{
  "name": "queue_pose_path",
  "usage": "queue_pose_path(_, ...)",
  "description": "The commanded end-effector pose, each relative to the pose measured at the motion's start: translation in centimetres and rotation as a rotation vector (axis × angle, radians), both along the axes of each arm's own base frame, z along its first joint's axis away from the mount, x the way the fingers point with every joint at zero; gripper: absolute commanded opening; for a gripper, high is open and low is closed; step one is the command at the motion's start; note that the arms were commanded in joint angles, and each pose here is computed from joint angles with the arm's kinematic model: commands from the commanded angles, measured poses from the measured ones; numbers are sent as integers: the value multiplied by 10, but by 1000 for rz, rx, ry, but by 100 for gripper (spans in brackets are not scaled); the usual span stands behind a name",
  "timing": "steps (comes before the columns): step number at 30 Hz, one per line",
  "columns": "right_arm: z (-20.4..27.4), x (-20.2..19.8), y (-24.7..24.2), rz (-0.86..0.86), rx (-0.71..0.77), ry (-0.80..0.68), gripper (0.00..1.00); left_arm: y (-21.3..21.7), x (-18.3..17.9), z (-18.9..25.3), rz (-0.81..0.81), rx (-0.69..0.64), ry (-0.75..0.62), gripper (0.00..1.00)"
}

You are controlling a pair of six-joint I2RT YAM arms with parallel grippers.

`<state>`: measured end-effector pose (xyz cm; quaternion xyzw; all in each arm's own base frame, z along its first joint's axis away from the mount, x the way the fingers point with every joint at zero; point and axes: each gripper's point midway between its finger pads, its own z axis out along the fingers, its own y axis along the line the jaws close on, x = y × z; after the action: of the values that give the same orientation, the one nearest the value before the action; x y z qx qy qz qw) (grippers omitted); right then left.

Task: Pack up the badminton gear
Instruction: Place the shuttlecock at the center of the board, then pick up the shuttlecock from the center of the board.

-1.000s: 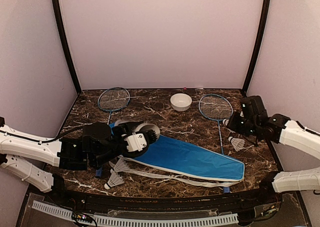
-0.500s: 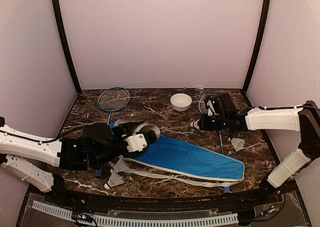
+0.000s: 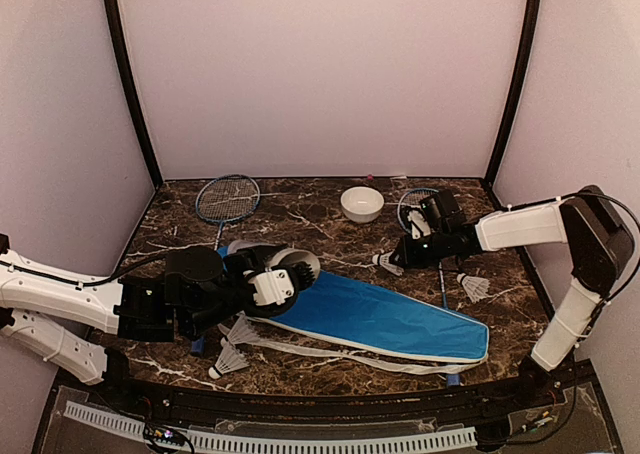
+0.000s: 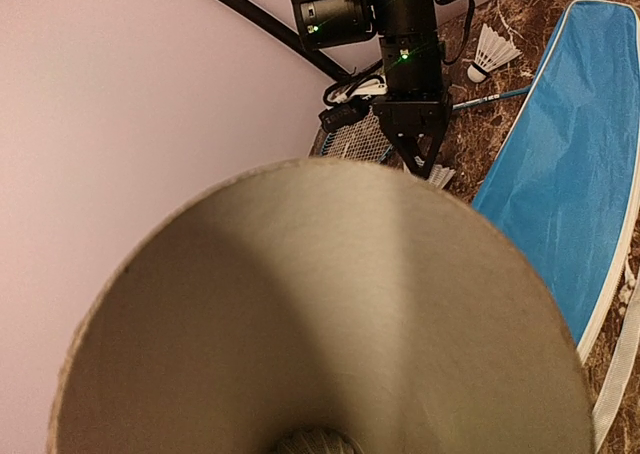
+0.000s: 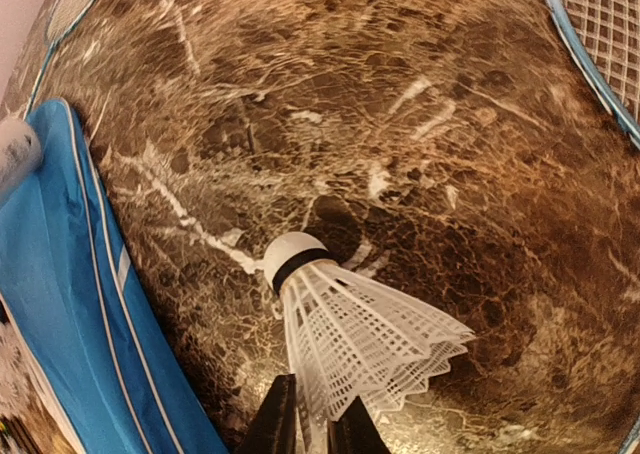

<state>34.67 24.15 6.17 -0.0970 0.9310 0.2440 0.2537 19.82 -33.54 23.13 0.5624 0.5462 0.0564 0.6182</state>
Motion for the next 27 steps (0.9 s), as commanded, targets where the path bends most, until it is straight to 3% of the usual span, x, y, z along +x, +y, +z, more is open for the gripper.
queue_pose_path(1, 12, 8, -2, -14, 8, -15, 37, 9, 0, -14, 34, 17, 42, 45)
queue_pose_path(4, 23, 4, -8, -17, -3, -29, 55, 8, 0, -14, 30, 16, 43, 46)
queue_pose_path(8, 44, -7, -28, -42, -60, -48, 66, 8, -1, -14, 27, 17, 43, 46)
queue_pose_path(16, 42, -33, -140, -284, -424, 32, 65, 7, -3, -14, 21, 16, 42, 45)
queue_pose_path(27, 15, -35, -177, -184, -760, 169, 59, 8, -3, -13, 21, 18, 37, 45)
